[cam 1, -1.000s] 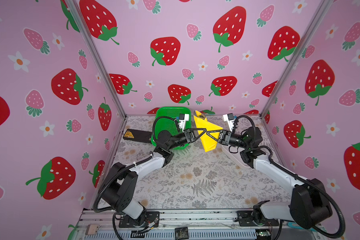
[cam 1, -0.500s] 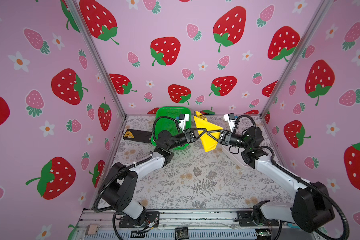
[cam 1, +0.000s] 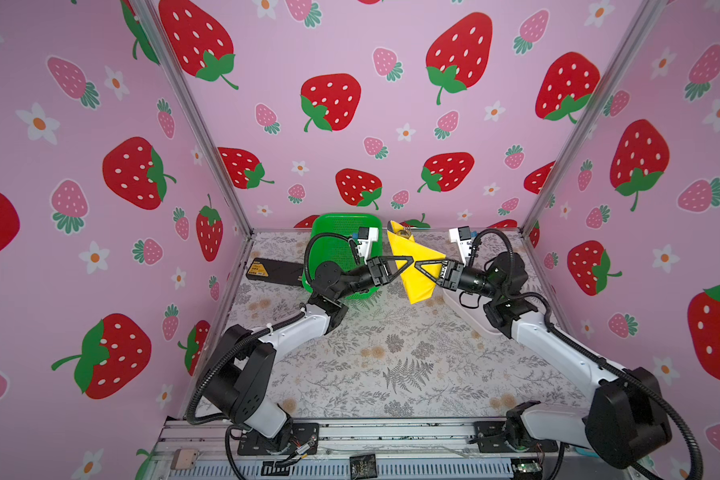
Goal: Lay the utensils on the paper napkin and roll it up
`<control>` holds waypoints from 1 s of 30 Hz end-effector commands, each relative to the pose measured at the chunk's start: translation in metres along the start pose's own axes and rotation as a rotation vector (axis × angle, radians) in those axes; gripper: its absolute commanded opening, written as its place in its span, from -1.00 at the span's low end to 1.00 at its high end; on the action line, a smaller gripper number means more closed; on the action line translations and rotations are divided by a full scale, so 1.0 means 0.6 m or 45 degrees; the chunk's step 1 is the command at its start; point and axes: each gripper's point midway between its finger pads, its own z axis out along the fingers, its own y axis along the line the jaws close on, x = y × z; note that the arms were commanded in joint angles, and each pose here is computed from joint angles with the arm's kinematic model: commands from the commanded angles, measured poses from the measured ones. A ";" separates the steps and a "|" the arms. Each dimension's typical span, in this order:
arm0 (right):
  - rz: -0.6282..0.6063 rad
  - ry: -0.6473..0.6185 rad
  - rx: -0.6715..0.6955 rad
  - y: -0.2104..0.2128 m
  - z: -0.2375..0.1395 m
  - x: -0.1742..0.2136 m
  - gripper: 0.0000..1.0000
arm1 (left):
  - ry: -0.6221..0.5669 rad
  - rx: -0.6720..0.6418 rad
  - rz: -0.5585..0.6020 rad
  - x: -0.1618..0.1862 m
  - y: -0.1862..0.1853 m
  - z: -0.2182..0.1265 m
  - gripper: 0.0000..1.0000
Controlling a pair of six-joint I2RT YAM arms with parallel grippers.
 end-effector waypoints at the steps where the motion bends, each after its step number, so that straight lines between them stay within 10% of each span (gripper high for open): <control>1: -0.104 -0.069 0.018 0.031 -0.013 -0.036 -0.29 | -0.040 0.119 0.105 -0.020 -0.060 0.001 -1.00; 20: -0.387 -0.285 0.366 0.092 -0.100 -0.110 -0.01 | -0.066 0.106 0.111 -0.027 -0.060 -0.003 -1.00; 30: -0.361 -0.094 0.149 0.124 -0.066 -0.062 -0.57 | -0.082 0.084 0.110 -0.030 -0.050 -0.005 -1.00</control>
